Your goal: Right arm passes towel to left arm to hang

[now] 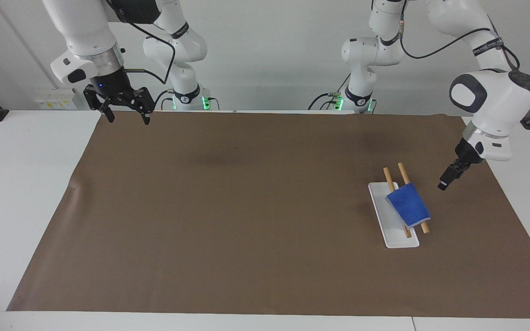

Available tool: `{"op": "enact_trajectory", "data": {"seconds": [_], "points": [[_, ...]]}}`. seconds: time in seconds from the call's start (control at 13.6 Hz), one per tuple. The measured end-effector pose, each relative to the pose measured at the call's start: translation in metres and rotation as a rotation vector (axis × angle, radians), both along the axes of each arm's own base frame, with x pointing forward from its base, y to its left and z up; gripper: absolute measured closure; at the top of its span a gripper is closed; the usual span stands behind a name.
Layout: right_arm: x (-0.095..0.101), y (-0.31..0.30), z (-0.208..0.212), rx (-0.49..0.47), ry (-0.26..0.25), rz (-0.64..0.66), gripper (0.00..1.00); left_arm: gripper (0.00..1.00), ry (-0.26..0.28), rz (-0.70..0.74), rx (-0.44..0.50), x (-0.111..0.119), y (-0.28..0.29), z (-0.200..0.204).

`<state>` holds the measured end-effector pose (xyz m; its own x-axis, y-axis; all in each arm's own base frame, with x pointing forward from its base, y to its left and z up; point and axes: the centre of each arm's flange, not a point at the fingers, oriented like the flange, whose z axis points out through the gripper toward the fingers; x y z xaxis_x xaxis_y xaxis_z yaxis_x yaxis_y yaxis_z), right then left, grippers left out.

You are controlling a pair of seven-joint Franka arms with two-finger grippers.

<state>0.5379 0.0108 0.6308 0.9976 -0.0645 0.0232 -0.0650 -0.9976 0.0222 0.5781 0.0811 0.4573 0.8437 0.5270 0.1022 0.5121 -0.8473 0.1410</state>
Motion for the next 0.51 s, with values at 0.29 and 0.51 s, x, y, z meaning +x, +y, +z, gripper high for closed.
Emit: {"op": "enact_trajectory", "data": {"seconds": [0.29, 0.51], "points": [[0.000, 0.000, 0.000, 0.000, 0.000, 0.000, 0.00, 0.07, 0.040, -0.035, -0.015, 0.006, -0.009, 0.056], [0.000, 0.001, 0.000, 0.000, 0.000, -0.001, 0.00, 0.07, 0.057, -0.085, -0.025, 0.003, -0.031, 0.099]]}}
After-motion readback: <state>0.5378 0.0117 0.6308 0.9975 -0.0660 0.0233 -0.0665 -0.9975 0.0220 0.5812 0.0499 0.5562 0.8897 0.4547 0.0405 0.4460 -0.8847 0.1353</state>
